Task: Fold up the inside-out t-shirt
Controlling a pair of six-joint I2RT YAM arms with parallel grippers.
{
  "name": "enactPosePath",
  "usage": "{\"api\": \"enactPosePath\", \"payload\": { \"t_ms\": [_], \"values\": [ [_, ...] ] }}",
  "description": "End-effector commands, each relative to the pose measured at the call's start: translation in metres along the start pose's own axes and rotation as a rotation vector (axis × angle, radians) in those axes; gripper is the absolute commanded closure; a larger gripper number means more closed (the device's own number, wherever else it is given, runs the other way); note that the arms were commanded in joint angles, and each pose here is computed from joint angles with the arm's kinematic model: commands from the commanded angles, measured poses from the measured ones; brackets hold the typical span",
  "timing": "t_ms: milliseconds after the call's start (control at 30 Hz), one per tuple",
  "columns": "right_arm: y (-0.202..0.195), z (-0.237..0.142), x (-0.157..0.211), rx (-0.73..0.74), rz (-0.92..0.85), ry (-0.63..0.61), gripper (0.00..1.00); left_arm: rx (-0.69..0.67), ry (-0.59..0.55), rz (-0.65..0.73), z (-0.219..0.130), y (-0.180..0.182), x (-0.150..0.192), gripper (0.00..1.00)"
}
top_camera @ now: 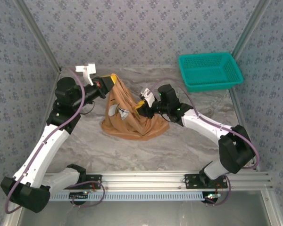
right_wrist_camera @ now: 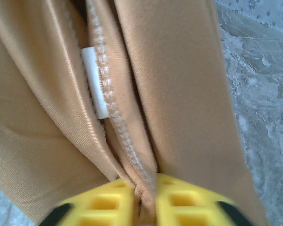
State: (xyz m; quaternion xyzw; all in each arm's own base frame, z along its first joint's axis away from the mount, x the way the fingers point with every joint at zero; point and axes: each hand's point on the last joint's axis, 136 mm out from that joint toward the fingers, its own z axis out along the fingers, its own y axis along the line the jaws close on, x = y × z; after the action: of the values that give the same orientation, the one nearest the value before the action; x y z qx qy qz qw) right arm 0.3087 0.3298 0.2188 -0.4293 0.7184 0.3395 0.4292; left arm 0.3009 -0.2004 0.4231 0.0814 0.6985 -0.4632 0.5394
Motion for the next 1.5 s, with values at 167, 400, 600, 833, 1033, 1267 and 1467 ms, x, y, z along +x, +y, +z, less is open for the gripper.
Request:
{"api": "enactPosePath", "payload": {
  "t_ms": [167, 400, 600, 833, 1033, 1267, 1467],
  "values": [
    [-0.015, -0.123, -0.089, 0.280, -0.090, -0.156, 1.00, -0.120, -0.088, 0.079, -0.009, 0.010, -0.022, 1.00],
    [0.000, -0.185, -0.156, 0.371, -0.095, -0.238, 1.00, -0.140, -0.102, 0.164, -0.007, 0.006, -0.028, 1.00],
    [-0.033, -0.258, -0.183, 0.639, 0.008, -0.323, 1.00, -0.046, -0.101, 0.172, 0.012, -0.025, -0.041, 1.00],
    [-0.049, -0.375, -0.211, 1.019, 0.057, -0.459, 1.00, 0.126, -0.021, 0.238, 0.068, -0.104, -0.042, 1.00],
    [-0.024, -0.420, -0.262, 1.029, 0.001, -0.578, 1.00, 0.193, -0.029, 0.276, 0.087, -0.152, -0.084, 1.00],
    [-0.014, -0.432, -0.279, 1.033, -0.035, -0.619, 1.00, 0.109, -0.094, 0.314, 0.085, -0.142, -0.114, 1.00],
    [-0.040, -0.369, -0.268, 0.857, 0.015, -0.535, 1.00, -0.015, 0.035, 0.261, 0.123, -0.079, -0.077, 1.00]
  ]
}}
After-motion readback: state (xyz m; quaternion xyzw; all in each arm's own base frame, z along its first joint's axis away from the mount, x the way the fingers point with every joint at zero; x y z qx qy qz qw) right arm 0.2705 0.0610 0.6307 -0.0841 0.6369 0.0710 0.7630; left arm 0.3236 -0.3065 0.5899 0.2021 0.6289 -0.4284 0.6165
